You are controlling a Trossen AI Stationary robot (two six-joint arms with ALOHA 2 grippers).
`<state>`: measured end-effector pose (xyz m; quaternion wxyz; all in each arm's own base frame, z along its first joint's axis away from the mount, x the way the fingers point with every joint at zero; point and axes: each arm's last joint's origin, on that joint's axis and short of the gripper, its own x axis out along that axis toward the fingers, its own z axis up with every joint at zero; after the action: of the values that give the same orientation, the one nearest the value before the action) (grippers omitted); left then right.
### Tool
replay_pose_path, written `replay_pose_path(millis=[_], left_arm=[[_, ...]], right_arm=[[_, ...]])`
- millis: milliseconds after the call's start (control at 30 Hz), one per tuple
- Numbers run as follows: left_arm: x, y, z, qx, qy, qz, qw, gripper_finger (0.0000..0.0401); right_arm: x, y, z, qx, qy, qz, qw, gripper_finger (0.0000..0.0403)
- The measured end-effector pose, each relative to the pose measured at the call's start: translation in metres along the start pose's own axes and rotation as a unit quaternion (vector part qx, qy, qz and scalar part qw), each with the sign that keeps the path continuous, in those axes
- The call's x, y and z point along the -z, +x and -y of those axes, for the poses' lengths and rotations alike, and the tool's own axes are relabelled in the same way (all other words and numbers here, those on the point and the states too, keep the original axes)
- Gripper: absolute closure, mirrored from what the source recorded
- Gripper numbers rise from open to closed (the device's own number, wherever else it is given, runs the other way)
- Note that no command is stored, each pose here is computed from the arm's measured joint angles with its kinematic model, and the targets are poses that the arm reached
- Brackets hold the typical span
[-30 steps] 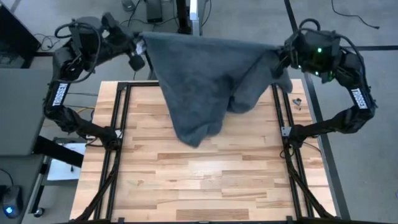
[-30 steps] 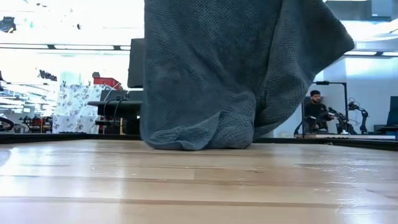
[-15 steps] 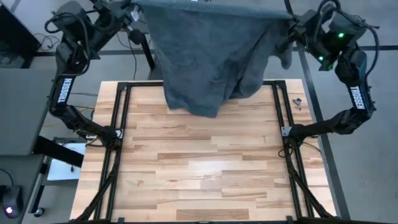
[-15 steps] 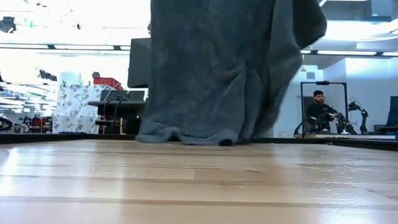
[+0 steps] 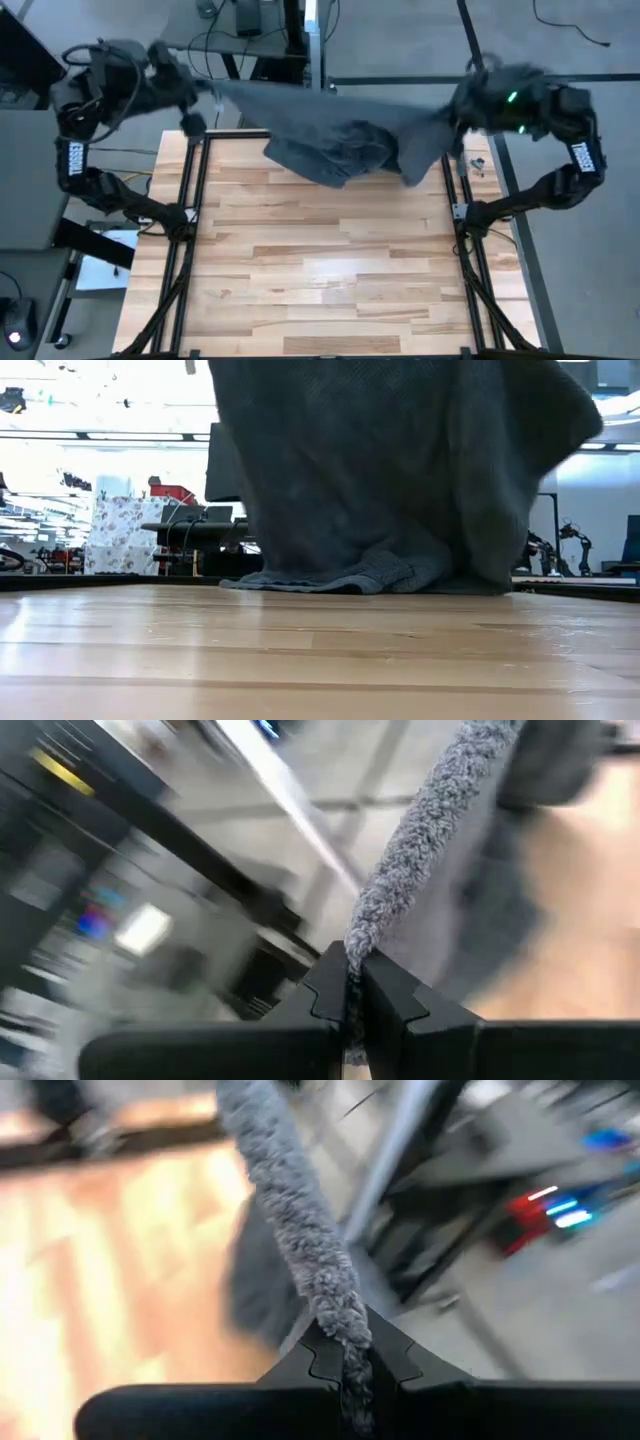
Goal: Roll towel
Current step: Fold the black towel
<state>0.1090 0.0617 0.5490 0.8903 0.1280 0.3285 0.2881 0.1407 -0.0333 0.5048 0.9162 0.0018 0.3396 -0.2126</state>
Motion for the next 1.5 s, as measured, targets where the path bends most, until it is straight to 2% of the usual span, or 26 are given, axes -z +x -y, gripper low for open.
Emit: replay_pose_path(millis=[100,200,333,533,700,867,1033,1133,1233,1367,1433,1500], left_arm=[[-0.002,0.000,0.018,0.059,-0.046,0.010,0.997,0.0401],[0.001,0.001,0.041,0.125,-0.058,-0.002,0.990,0.0401],[0.014,0.016,0.080,0.186,-0.067,-0.067,0.978,0.0401],[0.051,0.046,0.155,0.217,-0.022,-0.197,0.956,0.0401],[0.091,0.056,0.215,0.223,0.004,-0.283,0.933,0.0401],[0.125,0.050,0.271,0.282,-0.013,-0.322,0.904,0.0401],[0.148,0.037,0.317,0.335,-0.020,-0.342,0.878,0.0401],[0.158,0.032,0.334,0.336,-0.013,-0.373,0.865,0.0401],[0.166,0.032,0.343,0.310,-0.006,-0.401,0.862,0.0401],[0.165,0.035,0.348,0.305,-0.033,-0.412,0.858,0.0396],[0.163,0.038,0.348,0.310,-0.048,-0.427,0.848,0.0383],[0.158,0.043,0.346,0.328,-0.064,-0.447,0.830,0.0364]], right_arm=[[0.007,0.011,-0.032,-0.047,-0.003,-0.023,0.999,0.0403],[0.020,0.025,-0.068,-0.087,-0.009,-0.057,0.995,0.0403],[0.046,0.045,-0.119,-0.123,-0.004,-0.092,0.988,0.0403],[0.099,0.064,-0.188,-0.194,0.059,-0.106,0.973,0.0403],[0.149,0.069,-0.234,-0.228,0.116,-0.151,0.955,0.0403],[0.179,0.066,-0.276,-0.256,0.131,-0.211,0.934,0.0403],[0.198,0.068,-0.314,-0.299,0.142,-0.234,0.914,0.0403],[0.207,0.076,-0.329,-0.306,0.134,-0.250,0.909,0.0403],[0.212,0.084,-0.337,-0.301,0.134,-0.254,0.910,0.0403],[0.215,0.096,-0.341,-0.274,0.184,-0.282,0.901,0.0393],[0.213,0.102,-0.341,-0.268,0.201,-0.307,0.891,0.0373],[0.210,0.106,-0.339,-0.268,0.209,-0.325,0.882,0.0342]])
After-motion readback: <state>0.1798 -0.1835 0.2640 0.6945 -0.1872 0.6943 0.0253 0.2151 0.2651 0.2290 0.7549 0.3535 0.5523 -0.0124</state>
